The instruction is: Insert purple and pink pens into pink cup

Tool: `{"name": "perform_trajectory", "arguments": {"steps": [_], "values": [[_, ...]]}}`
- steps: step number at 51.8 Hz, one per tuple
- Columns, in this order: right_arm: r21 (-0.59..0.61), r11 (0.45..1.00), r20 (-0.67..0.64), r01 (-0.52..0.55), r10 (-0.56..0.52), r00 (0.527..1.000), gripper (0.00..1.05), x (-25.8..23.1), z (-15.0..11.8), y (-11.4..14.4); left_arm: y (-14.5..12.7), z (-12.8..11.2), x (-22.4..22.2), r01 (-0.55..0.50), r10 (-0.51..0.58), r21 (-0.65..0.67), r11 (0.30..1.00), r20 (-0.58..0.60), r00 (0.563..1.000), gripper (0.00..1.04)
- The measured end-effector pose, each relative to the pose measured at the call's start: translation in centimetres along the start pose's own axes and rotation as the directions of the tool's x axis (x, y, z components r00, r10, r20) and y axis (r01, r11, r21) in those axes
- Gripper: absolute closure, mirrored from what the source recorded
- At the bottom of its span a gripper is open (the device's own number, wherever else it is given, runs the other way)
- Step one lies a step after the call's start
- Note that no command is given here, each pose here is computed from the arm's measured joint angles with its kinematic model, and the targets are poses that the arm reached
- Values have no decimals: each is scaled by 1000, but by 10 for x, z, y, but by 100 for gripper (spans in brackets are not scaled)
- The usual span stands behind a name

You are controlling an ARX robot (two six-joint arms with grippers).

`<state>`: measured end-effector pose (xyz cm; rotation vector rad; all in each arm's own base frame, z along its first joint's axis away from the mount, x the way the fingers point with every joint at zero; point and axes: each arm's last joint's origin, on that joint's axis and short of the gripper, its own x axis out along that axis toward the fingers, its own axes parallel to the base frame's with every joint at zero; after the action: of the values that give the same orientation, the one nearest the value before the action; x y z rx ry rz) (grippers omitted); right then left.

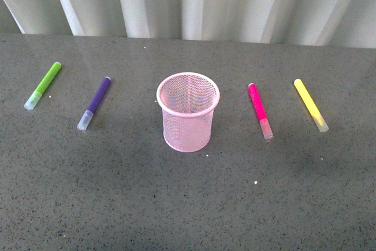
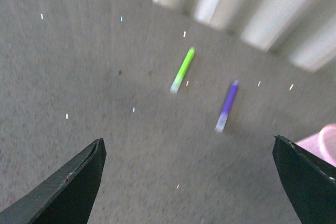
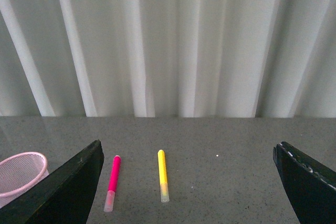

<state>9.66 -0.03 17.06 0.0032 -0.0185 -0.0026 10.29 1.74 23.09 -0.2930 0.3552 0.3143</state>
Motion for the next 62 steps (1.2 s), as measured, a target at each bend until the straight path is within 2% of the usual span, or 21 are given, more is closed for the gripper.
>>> {"name": "perform_trajectory", "arguments": {"steps": [4,9,16,25,30,38,42,51,62], "values": [[0,1000,0,0,0,1000,7,0,0,0,-11,43,-6,47,-44,-16,999,140,989,7],[0,1000,0,0,0,1000,7,0,0,0,-30,75,11,118,-117,7,993,159,980,7],[0,1000,0,0,0,1000,7,0,0,0,-59,92,42,179,-186,76,981,101,977,7],[0,1000,0,0,0,1000,7,0,0,0,-102,99,84,268,-265,163,950,-40,963,7],[0,1000,0,0,0,1000,7,0,0,0,-125,90,108,312,-285,220,924,-145,947,7],[0,1000,0,0,0,1000,7,0,0,0,-152,55,162,356,-250,269,895,-357,900,7],[0,1000,0,0,0,1000,7,0,0,0,-156,39,180,345,-215,295,891,-394,894,7],[0,1000,0,0,0,1000,7,0,0,0,-164,-8,219,377,-176,325,867,-509,842,7],[0,1000,0,0,0,1000,7,0,0,0,-173,-40,253,404,-160,334,851,-569,807,7]]}}
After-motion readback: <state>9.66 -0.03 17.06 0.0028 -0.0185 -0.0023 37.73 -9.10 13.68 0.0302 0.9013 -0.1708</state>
